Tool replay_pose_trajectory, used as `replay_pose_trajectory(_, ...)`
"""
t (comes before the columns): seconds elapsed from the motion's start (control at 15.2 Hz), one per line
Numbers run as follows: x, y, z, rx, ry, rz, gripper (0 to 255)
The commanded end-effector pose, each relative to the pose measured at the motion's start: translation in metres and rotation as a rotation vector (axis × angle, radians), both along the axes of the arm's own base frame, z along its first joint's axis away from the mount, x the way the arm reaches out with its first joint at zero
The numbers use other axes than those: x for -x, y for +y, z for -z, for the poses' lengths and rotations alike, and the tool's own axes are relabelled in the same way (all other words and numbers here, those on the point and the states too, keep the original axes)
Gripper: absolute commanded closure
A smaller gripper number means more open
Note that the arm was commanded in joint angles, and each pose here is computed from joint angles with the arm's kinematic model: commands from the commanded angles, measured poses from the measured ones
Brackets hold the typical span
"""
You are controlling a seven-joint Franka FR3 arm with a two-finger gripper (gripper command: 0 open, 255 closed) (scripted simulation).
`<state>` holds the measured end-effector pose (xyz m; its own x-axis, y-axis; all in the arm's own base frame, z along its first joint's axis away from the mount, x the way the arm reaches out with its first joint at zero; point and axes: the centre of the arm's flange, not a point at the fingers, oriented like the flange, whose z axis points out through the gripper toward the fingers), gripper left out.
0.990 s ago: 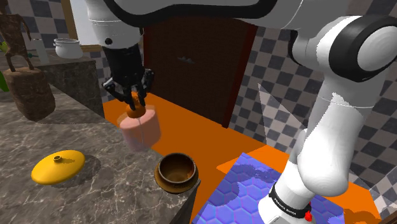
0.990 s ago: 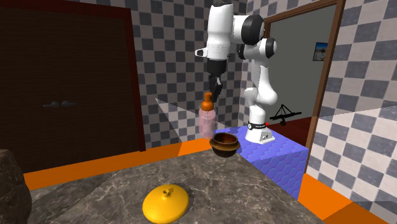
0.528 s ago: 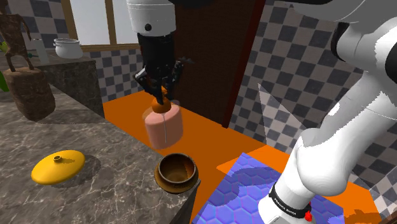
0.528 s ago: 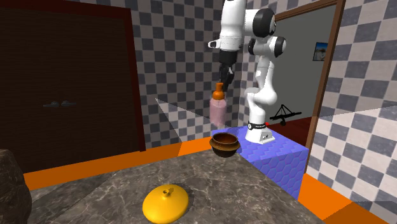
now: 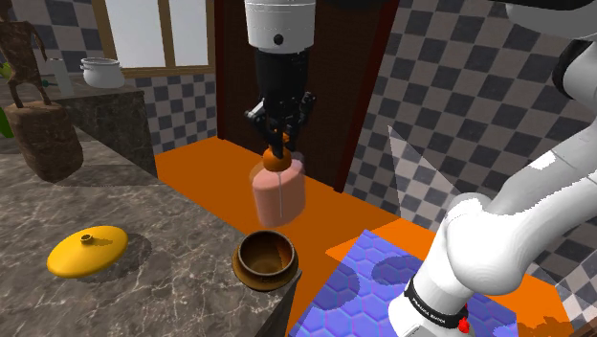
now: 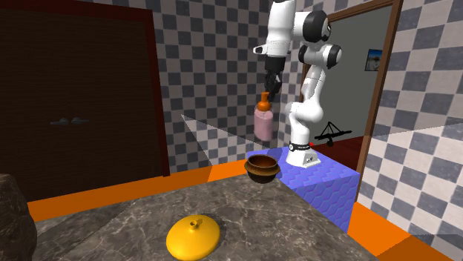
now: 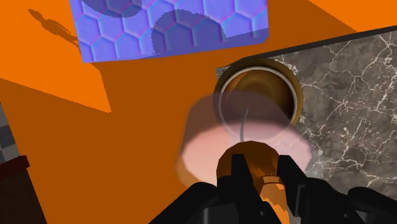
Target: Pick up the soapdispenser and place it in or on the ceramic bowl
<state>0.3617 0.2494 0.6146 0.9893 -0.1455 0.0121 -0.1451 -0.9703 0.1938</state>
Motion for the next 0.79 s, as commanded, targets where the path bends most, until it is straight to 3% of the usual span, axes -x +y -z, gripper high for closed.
replay_pose_trajectory(0.0,0.001,0.000,0.011,0.000,0.000,0.000,255)
replay_pose_trajectory(0.73,0.001,0.000,0.069,0.000,0.000,0.000,255)
